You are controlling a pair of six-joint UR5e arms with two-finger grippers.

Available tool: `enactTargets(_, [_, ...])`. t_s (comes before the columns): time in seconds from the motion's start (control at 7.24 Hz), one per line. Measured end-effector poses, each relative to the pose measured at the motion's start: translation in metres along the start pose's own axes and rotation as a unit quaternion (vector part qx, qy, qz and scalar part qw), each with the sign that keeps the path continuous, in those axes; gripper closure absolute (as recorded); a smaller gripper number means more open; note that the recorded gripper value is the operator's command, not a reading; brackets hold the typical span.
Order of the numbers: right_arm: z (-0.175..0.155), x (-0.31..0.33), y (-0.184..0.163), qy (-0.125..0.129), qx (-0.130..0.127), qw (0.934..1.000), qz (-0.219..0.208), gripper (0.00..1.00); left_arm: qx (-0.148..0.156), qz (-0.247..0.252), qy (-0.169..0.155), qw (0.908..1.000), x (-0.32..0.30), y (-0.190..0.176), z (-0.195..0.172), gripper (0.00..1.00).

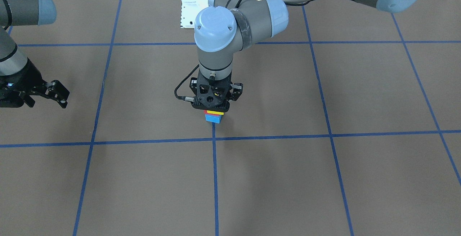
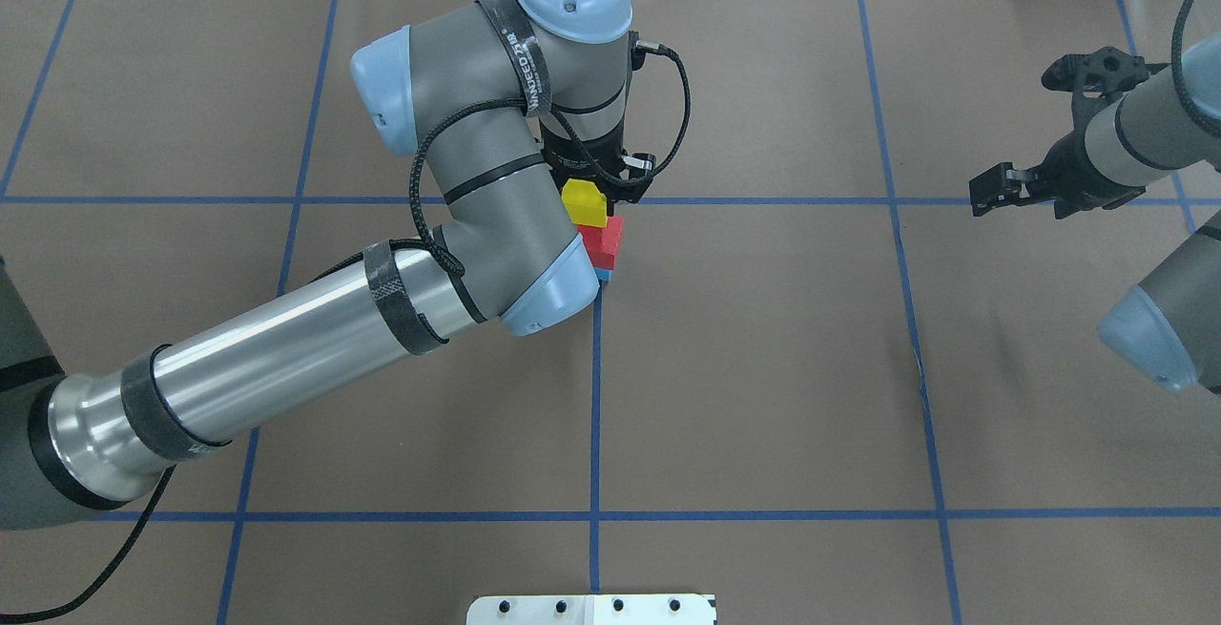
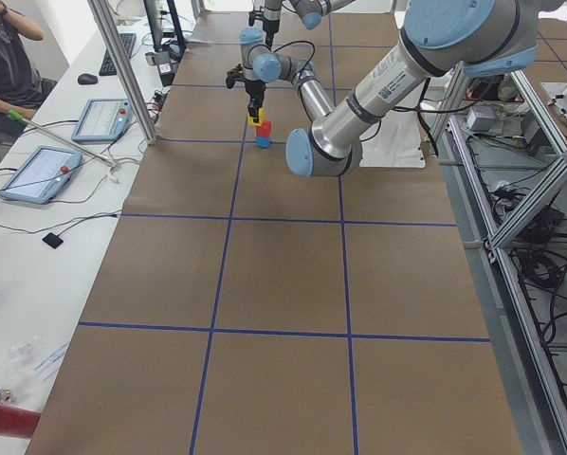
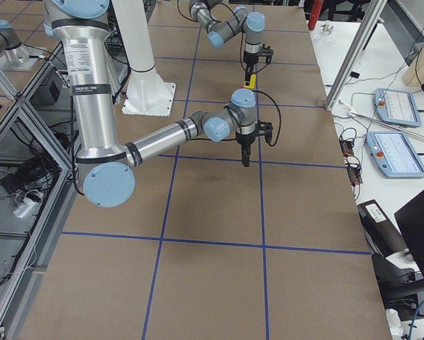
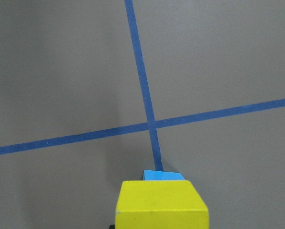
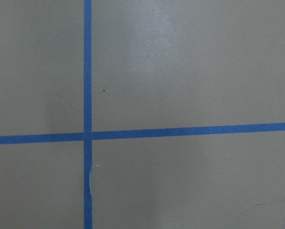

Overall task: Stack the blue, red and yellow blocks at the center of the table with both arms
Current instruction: 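Lower the yellow cube onto the red cube with the left gripper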

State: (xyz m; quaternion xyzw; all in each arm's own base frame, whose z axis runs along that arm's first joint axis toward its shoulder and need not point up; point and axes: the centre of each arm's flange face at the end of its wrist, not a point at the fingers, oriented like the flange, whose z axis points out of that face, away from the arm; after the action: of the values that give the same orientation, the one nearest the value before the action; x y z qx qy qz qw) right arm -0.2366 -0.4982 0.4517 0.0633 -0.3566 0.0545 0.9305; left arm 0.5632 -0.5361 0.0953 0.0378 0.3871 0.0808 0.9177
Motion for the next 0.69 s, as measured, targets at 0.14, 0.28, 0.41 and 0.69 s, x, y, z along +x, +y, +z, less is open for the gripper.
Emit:
enactTargets(0.14, [0.000, 0.001, 0.001, 0.000, -0.001, 1.0000, 0.000, 0.00, -0.005, 0.002, -0.002, 1.0000, 0.005, 0.004, 0.003, 1.00])
enactTargets(0.28, [0.000, 0.002, 0.001, 0.001, -0.001, 1.0000, 0.001, 0.00, -0.009, 0.005, -0.003, 0.9999, 0.010, 0.009, 0.007, 1.00])
enactTargets(0.41, [0.001, 0.003, 0.002, 0.002, -0.002, 1.0000, 0.002, 0.00, -0.013, 0.009, -0.003, 0.9999, 0.016, 0.015, 0.011, 1.00])
enactTargets(0.69, [0.002, 0.005, 0.003, 0.003, -0.002, 1.0000, 0.003, 0.00, -0.016, 0.013, -0.002, 0.9998, 0.022, 0.019, 0.014, 1.00])
